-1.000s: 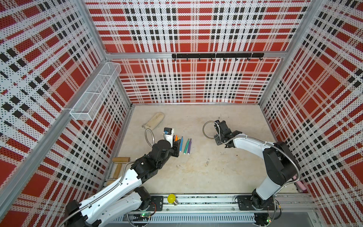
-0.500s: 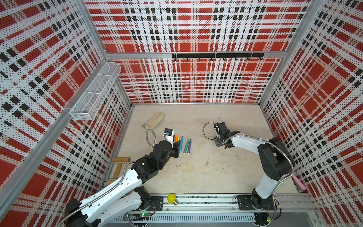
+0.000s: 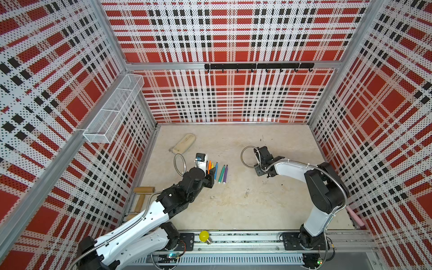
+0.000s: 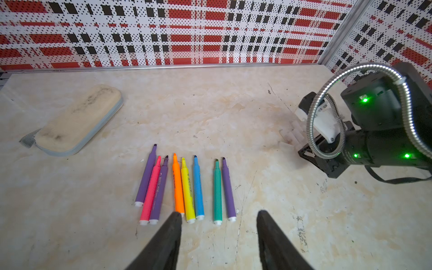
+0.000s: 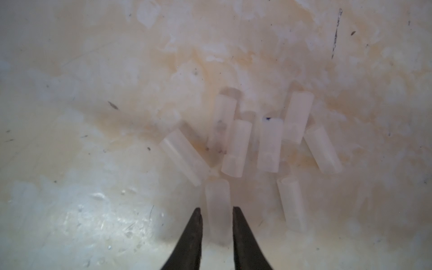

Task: Remove pen caps from pens
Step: Place the pen cap at the center of the table, then reset both arms

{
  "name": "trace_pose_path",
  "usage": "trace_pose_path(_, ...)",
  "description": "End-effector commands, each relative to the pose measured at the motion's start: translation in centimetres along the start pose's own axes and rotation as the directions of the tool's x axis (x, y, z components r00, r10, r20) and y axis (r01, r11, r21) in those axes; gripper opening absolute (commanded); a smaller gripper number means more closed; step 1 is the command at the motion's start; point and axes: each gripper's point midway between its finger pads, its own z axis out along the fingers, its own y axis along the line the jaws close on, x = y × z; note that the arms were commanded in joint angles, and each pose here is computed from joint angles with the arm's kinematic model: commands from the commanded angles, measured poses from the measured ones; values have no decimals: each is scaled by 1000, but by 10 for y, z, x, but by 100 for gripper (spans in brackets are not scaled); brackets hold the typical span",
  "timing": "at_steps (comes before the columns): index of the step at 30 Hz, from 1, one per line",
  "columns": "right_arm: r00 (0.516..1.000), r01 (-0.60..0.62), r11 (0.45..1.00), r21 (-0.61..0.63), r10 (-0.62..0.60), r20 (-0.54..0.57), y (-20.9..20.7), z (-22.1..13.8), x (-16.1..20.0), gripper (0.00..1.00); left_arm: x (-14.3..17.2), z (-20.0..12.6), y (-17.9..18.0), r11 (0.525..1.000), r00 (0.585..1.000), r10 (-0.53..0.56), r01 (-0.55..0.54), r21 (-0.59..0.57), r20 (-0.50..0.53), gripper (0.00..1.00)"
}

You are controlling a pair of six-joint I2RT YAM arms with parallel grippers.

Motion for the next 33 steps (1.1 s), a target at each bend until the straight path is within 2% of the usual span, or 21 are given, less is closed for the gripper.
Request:
trace_pose_path(1, 998, 6, 1000, -15, -5, 58, 3, -12, -13, 28, -4, -3, 0, 1000, 1000, 6, -6, -1, 18, 56)
trace_pose_path(7, 988, 18, 999, -34, -12, 157, 4, -49, -35, 38, -14, -9, 8, 999, 998, 1, 1, -33, 58, 59)
trace_pose_path(8, 982, 30, 998, -53, -20, 190, 8, -59, -40, 45, -16, -9, 13, 999, 996, 19, -15, -50, 82, 62)
trace_pose_path(10, 972, 36, 994, -100, -12, 233, 13, -74, -46, 53, -23, -9, 32, 994, 988, 25, -8, -107, 154, 80)
trace_pose_path(12, 966, 33, 994, -102, -5, 260, 10, -81, -48, 58, -27, -7, 56, 989, 979, -5, 35, -142, 204, 95)
trace_pose_path(13, 966, 27, 994, -102, 1, 260, 7, -83, -47, 62, -28, -8, 66, 987, 974, -16, 52, -150, 228, 99)
trace_pose_path(16, 951, -4, 994, -110, 38, 307, 0, -92, -48, 76, -30, -16, 98, 972, 947, -8, 83, -220, 321, 99)
trace_pose_path(19, 909, -41, 993, -114, 84, 408, -12, -114, -56, 89, -22, -24, 137, 933, 920, 36, 109, -343, 391, 99)
trace_pose_path(21, 852, -108, 993, -38, 113, 511, -34, -133, -60, 95, -7, -24, 158, 907, 909, 100, 85, -413, 405, 99)
trace_pose_path(22, 808, -173, 984, 34, 122, 576, -54, -142, -60, 96, 0, -23, 162, 905, 897, 135, 62, -421, 421, 100)
trace_pose_path(25, 664, -378, 898, 224, 94, 742, -113, -171, -36, 96, 12, -28, 168, 915, 841, 186, 41, -402, 508, 99)
trace_pose_path(27, 580, -418, 877, 237, 57, 812, -129, -180, -13, 95, 16, -32, 184, 893, 835, 180, 83, -442, 520, 99)
trace_pose_path(29, 481, -440, 873, 208, 33, 876, -135, -186, 8, 96, 21, -28, 201, 871, 854, 157, 117, -477, 496, 99)
trace_pose_path(30, 426, -456, 870, 187, 30, 904, -138, -189, 18, 100, 23, -26, 208, 871, 853, 126, 149, -469, 506, 99)
trace_pose_path(32, 324, -507, 851, 135, 43, 945, -150, -196, 35, 100, 25, -15, 215, 897, 846, 56, 190, -398, 530, 99)
trace_pose_path(33, 313, -528, 840, 129, 51, 948, -156, -194, 40, 100, 26, -9, 220, 903, 844, 23, 213, -374, 536, 99)
